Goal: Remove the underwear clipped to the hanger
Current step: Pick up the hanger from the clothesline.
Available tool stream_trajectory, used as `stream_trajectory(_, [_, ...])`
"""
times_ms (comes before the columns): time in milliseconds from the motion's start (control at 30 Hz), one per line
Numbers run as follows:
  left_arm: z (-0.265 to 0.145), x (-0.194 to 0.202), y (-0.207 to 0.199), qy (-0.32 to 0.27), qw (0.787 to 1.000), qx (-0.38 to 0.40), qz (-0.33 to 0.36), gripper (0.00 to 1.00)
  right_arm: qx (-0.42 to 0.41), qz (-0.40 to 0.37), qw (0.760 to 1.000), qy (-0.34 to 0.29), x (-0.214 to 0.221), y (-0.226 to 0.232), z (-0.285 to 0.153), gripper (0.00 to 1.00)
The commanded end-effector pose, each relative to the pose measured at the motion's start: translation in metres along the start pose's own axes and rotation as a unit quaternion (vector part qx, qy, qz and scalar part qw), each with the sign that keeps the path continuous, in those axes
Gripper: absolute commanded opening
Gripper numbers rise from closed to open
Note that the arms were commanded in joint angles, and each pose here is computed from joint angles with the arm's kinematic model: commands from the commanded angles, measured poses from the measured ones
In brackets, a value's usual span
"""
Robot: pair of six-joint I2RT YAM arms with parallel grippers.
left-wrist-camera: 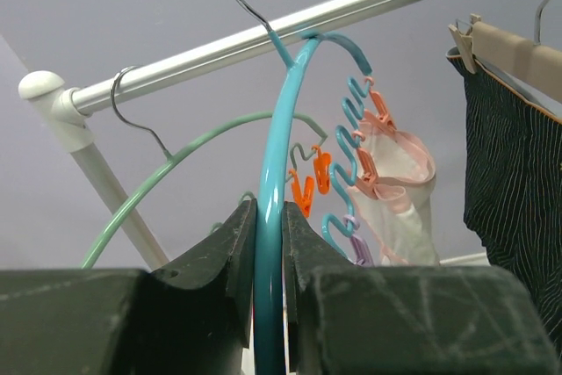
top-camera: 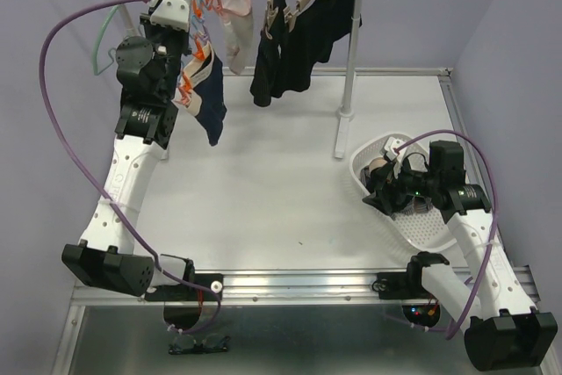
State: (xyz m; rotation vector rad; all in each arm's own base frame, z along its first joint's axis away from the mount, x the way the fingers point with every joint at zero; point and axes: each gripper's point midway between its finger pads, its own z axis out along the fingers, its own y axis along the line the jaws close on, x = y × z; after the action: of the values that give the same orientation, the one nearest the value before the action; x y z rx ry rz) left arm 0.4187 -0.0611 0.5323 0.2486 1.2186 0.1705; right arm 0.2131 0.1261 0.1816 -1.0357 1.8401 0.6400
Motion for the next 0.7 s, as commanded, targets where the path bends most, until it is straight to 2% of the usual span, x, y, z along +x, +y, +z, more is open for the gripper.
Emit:
stream_trajectory(0, [-0.021,-0.076,0.027,-0.123,0.992,-0.035,-0.006,0.0,0.004,-0.008,1.0,-0.01,-0.003,-0.001,-0.002,1.0])
stream_trajectory(367, [-0.053,-0.035,0.013,-0.09,0.995,-0.016,-0.023,0.0,0.003,-0.009,1.0,-0.011,-0.003,-0.001,-0.002,1.0])
stream_trajectory(500, [-0.076,-0.033,0.009,-0.096,0.994,-0.006,-0.045,0.0,0.003,-0.01,1.0,-0.011,-0.003,-0.001,-0.002,1.0])
stream_trajectory(533, [-0.081,-0.021,0.003,-0.086,0.995,0.003,-0.053,0.0,0.003,-0.01,1.0,-0.011,-0.003,-0.001,-0.002,1.0])
stream_trajectory(633, [-0.103,-0.019,-0.003,-0.089,0.993,0.021,-0.07,0.0,0.003,-0.009,1.0,-0.01,-0.002,-0.001,-0.002,1.0])
stream_trajectory(667, [-0.108,-0.004,-0.013,-0.076,0.994,0.038,-0.074,0.0,0.002,-0.01,1.0,-0.011,-0.003,0.0,-0.002,1.0])
